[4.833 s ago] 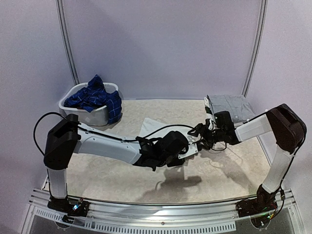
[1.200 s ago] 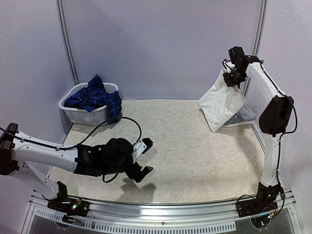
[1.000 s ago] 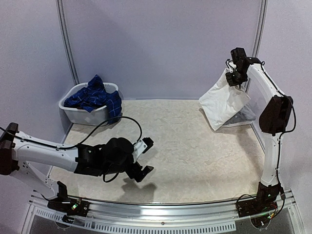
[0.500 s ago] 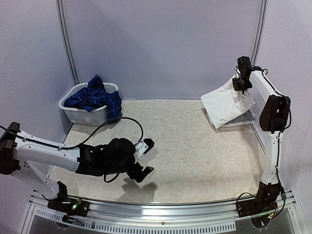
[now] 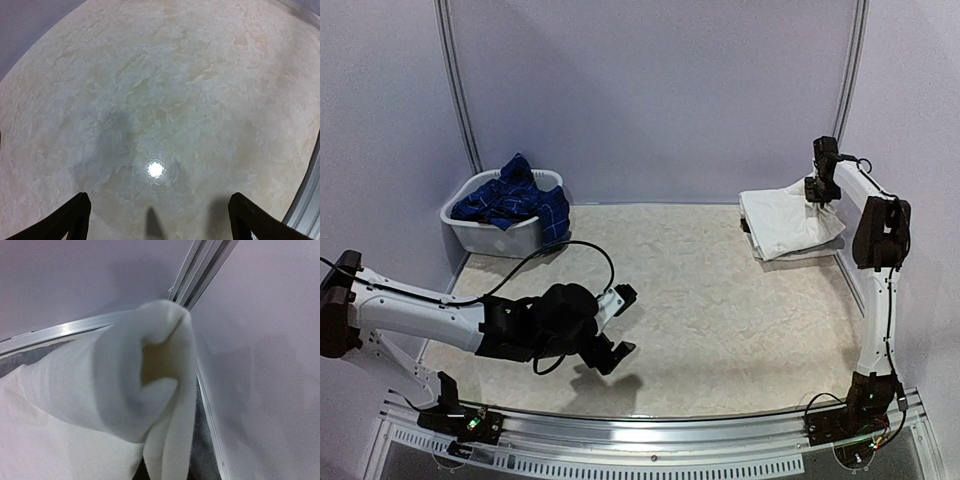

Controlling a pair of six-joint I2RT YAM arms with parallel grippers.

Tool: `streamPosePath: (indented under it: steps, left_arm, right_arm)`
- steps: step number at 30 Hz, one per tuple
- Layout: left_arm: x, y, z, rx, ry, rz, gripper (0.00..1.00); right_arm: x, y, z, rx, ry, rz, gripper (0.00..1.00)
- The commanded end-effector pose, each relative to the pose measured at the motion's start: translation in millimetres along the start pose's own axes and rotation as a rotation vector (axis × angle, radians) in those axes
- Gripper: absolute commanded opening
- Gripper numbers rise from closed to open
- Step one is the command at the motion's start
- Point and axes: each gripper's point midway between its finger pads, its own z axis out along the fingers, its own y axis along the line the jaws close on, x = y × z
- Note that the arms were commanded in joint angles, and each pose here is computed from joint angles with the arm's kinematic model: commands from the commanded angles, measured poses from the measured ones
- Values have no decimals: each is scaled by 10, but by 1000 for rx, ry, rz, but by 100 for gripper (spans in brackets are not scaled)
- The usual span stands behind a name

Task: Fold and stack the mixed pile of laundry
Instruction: Place the square-folded T-shirt at the corner of the board.

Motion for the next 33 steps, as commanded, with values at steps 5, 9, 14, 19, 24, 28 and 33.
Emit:
streamPosePath:
  steps: [5,9,14,19,24,28,33]
  left_arm:
    - [-58,-48,-3,10,-7,9,98]
    - [-69,-51,-14,8,-9,11,98]
    - [-89,-58,-35,3,-11,17,97]
    - [-103,-63,-47,3,-19,18,97]
    - [-128,-47,-70,-4,-29,10,98]
    - [-135,15,-106,-31,-42,-8,99]
    - [-145,138,-172,-88,-54,-29,100]
  right_arm:
    - [-24,-304,144,86,-24,129,36]
    - [-256,-387,-13,87,-90,172,58]
    - [-610,-452,-366,60,-179,217,77]
    - [-738,-221,-713,-141,-217,293,78]
    - [-741,133,-978,-308,-228,310,78]
    - [-739,466,-1211,-414,-233,282,78]
    - [-706,951,-1715,-533,-285,229,82]
